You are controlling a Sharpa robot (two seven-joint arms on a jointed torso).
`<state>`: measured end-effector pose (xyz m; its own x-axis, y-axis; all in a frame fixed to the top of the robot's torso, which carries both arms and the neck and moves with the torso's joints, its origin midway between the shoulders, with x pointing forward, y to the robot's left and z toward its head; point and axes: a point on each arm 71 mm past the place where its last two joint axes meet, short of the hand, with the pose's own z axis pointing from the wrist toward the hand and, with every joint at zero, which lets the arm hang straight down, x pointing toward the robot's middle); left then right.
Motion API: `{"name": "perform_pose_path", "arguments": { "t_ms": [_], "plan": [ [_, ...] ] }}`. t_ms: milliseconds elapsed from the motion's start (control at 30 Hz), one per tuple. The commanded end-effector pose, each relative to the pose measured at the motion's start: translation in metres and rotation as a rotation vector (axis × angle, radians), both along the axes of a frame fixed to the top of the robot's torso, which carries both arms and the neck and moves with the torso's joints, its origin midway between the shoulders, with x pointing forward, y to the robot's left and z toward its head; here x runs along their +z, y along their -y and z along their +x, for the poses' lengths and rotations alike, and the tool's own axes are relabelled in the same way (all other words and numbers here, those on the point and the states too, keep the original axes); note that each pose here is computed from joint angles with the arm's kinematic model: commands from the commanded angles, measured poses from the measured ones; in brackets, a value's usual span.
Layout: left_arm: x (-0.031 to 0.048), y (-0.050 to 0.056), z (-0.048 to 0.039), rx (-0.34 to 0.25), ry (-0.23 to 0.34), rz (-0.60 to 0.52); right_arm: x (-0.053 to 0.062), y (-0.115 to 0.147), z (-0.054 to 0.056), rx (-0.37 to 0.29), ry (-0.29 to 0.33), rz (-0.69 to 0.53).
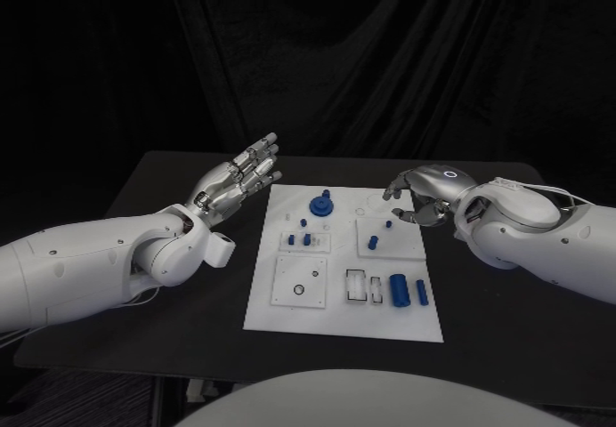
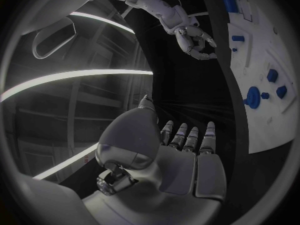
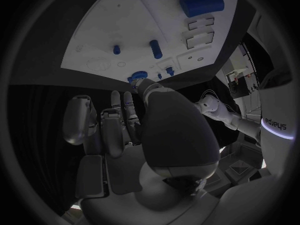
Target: Assemble the parts on the task board
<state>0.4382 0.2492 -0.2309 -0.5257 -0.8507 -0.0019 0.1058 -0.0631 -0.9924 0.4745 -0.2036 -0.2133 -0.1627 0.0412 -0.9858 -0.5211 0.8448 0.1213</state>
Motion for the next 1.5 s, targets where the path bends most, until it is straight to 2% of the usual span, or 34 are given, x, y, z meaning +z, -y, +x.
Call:
{"name": "perform_pose_path", "arguments": {
  "t_ms": [33, 267, 667, 967, 1500],
  "plan": [
    [0.0116, 0.003, -0.0051, -0.028, 0.073, -0.174, -0.002, 0.003, -0.001, 0.0, 0.052, -0.041],
    [0.0131, 0.006, -0.0093, -0.046, 0.061, -0.191, -0.007, 0.012, -0.002, -0.02, 0.035, -0.063],
    [0.0144, 0.005, -0.0143, -0.089, 0.035, -0.216, -0.013, 0.014, 0.001, -0.028, 0.013, -0.088],
    [0.0142, 0.005, -0.0141, -0.092, 0.032, -0.216, -0.016, 0.01, 0.003, -0.02, -0.006, -0.084],
    [0.0131, 0.007, -0.0143, -0.11, 0.014, -0.218, -0.028, 0.011, 0.005, -0.041, -0.029, -0.097]
  ]
}}
